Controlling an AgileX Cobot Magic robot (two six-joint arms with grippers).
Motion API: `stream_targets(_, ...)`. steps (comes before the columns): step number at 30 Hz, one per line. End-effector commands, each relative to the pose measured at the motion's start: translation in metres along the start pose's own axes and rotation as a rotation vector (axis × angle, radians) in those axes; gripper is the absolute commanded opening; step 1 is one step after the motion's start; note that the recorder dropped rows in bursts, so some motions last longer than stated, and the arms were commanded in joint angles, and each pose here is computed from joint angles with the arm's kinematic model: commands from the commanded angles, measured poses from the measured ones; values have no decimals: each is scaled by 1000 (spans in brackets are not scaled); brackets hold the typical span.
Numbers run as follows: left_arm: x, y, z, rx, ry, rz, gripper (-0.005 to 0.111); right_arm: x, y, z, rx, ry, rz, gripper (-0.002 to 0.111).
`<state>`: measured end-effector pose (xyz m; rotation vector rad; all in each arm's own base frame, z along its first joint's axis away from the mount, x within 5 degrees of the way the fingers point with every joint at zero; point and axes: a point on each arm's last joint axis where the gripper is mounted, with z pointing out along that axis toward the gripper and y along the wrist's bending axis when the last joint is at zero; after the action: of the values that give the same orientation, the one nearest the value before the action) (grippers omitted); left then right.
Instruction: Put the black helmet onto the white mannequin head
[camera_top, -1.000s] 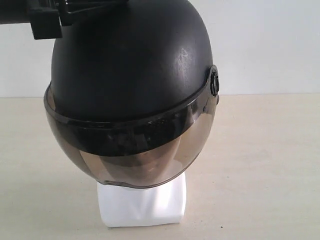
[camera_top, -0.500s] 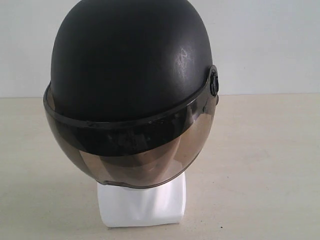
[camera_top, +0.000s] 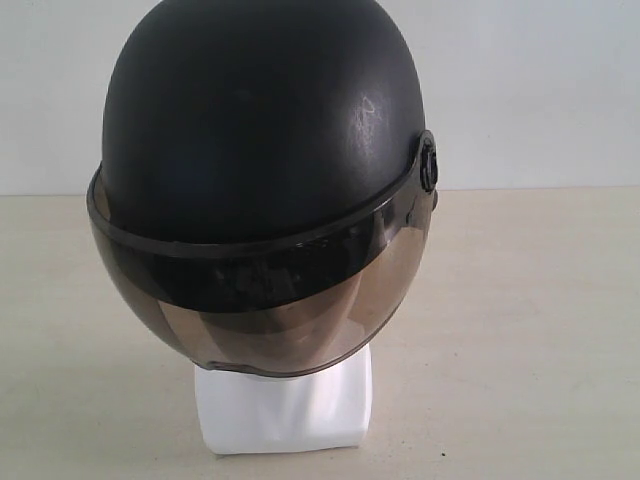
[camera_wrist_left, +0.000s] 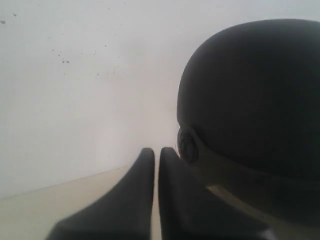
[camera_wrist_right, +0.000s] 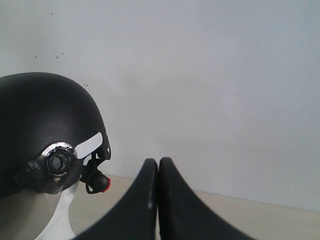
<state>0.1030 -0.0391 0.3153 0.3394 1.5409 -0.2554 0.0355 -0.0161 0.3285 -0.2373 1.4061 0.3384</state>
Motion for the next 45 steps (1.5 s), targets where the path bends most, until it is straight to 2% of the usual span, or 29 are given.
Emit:
stream_targets(1,7,1,-2,-14,8,-22,4,1,-1,-1,7,-1,1,0)
stream_targets(31,7,1,-2,-14,8,-22,4,2,-2,-1,22,9,-20,0)
stream_targets(35,7,1,-2,-14,8,-22,4,17,2,1,85,17,-41,0)
stream_targets(40,7,1,-2,-14,8,-22,4,41,20,8,163,-130,-121,0)
stream_targets(45,7,1,-2,-14,8,-22,4,69,18,14,254,-145,-65,0)
